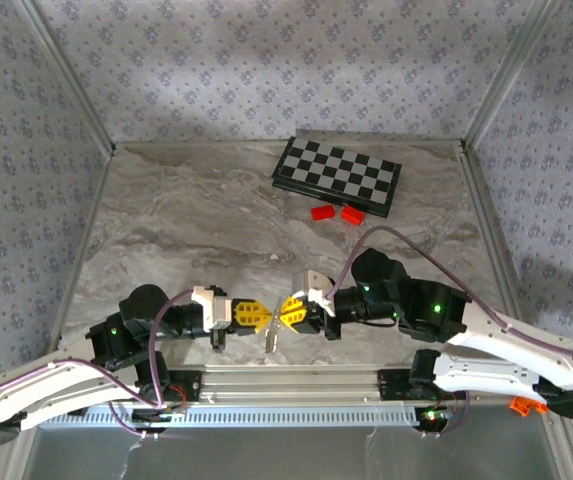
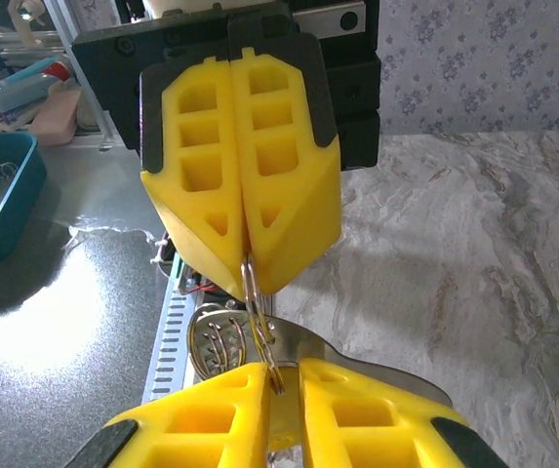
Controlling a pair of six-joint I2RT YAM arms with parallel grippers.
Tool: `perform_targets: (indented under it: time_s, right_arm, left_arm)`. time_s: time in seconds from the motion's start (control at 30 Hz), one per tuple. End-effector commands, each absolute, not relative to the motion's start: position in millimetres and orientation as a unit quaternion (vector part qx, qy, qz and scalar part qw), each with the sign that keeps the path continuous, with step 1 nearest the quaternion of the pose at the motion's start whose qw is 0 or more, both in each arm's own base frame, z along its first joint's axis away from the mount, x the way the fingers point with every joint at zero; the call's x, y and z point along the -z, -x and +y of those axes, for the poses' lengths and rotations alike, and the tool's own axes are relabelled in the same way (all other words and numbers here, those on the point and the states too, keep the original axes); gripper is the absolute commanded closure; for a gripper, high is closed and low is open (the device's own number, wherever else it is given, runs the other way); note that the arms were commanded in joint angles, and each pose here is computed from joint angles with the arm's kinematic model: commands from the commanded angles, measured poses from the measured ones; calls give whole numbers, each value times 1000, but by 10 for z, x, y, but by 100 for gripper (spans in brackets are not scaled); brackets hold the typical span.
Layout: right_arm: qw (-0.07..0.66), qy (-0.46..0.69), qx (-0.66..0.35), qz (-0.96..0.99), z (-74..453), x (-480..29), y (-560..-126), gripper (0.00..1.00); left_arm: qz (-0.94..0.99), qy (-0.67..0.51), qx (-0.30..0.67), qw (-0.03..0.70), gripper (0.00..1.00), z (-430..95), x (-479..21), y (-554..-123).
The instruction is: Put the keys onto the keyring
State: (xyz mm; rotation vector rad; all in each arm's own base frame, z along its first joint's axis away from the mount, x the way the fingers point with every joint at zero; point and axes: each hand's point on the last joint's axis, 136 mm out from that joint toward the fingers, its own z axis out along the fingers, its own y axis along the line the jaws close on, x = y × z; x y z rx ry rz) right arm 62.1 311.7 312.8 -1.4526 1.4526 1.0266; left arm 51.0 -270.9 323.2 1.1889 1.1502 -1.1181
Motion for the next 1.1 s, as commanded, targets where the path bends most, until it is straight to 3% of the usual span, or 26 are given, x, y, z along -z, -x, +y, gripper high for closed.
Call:
perform_targets:
  time_s: [0.0,0.17,1.07]
  right_arm:
    - [409,580,-422,564,3136,-3166,-555,88]
    - [405,583,-419,566,3147,-3126,-558,100]
    - [389,590,-421,569,3165,-3081,-531,99]
  left_arm:
    - [459,-490,491,556,100,-2663,-3421,-450]
    - [456,-489,491,558,100,-2658,-3424,-448]
    - [433,-484,511,563,100,-2633,-3519,-381]
